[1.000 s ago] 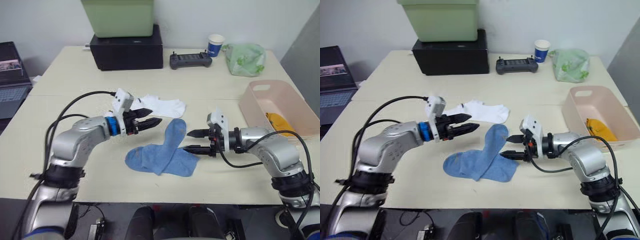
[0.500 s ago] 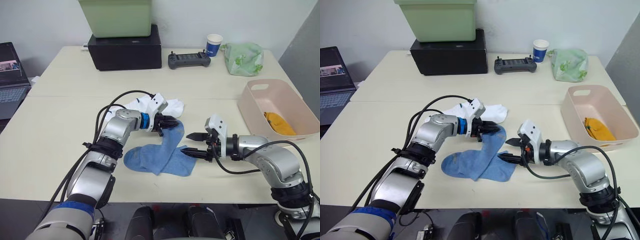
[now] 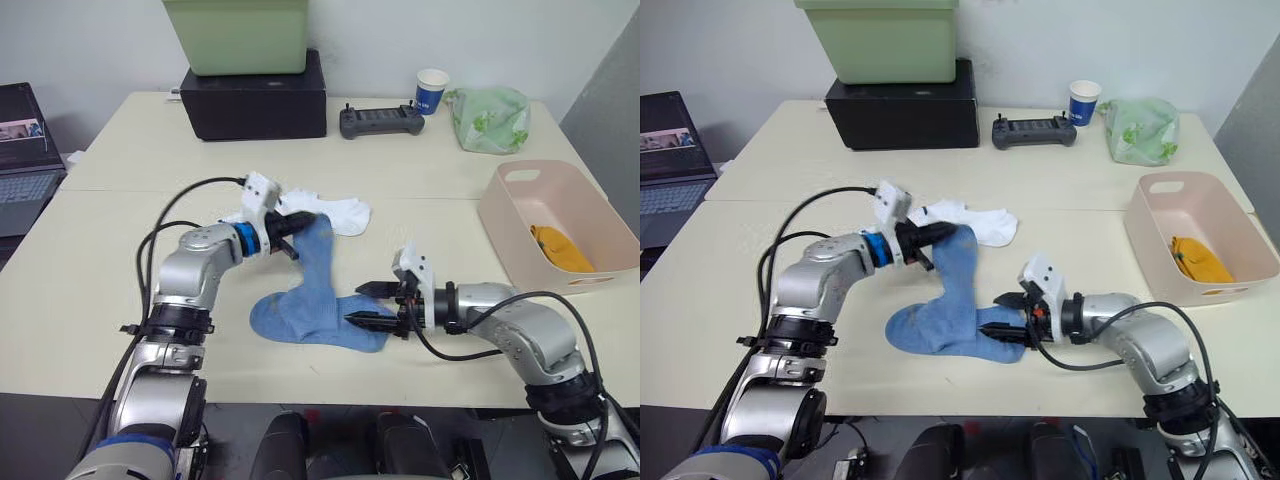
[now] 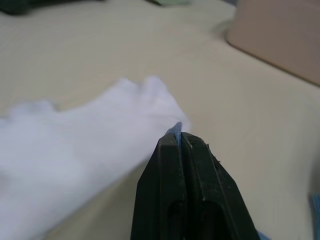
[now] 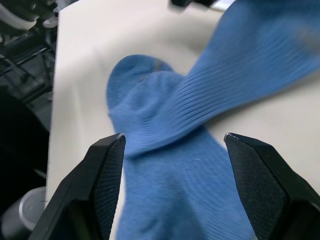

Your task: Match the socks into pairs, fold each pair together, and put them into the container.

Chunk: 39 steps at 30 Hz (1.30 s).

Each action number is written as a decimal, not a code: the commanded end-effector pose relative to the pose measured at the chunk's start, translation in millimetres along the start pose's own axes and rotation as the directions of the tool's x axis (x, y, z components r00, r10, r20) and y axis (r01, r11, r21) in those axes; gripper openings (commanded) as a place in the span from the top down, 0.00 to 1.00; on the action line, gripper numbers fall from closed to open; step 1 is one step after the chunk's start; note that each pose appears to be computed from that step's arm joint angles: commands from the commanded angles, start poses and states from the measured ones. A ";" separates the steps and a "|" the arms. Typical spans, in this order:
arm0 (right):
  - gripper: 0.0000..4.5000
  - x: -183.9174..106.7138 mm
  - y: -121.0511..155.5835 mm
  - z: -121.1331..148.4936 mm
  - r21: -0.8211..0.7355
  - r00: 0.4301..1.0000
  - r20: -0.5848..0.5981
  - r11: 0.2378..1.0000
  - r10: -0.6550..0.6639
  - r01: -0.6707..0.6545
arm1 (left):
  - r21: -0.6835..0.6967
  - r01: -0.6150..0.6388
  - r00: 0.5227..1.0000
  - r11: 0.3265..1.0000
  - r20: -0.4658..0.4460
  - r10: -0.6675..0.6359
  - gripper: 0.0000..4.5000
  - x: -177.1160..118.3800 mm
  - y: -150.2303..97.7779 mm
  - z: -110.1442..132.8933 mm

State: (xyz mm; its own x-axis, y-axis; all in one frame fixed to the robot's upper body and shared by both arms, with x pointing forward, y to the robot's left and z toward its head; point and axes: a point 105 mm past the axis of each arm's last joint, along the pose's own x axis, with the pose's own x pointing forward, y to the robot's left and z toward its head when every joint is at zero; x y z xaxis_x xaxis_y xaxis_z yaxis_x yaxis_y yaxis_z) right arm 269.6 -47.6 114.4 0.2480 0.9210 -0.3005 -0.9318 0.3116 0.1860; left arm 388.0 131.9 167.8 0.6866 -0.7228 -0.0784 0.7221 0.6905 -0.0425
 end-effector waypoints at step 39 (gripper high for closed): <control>0.86 33.7 -18.5 -11.2 -0.072 0.986 -0.151 0.996 -0.067 0.057 | -0.040 -0.038 0.996 0.998 0.074 0.041 1.00 -20.3 -21.0 10.4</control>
State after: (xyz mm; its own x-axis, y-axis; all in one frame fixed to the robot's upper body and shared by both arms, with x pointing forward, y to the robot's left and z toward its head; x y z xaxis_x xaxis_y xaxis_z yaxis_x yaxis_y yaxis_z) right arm 296.5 -28.0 87.8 0.2862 0.8369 -0.4666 -0.9255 0.3676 0.0916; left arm 363.6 132.0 164.5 0.7240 -0.6878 -0.0531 0.6791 0.7242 -0.1200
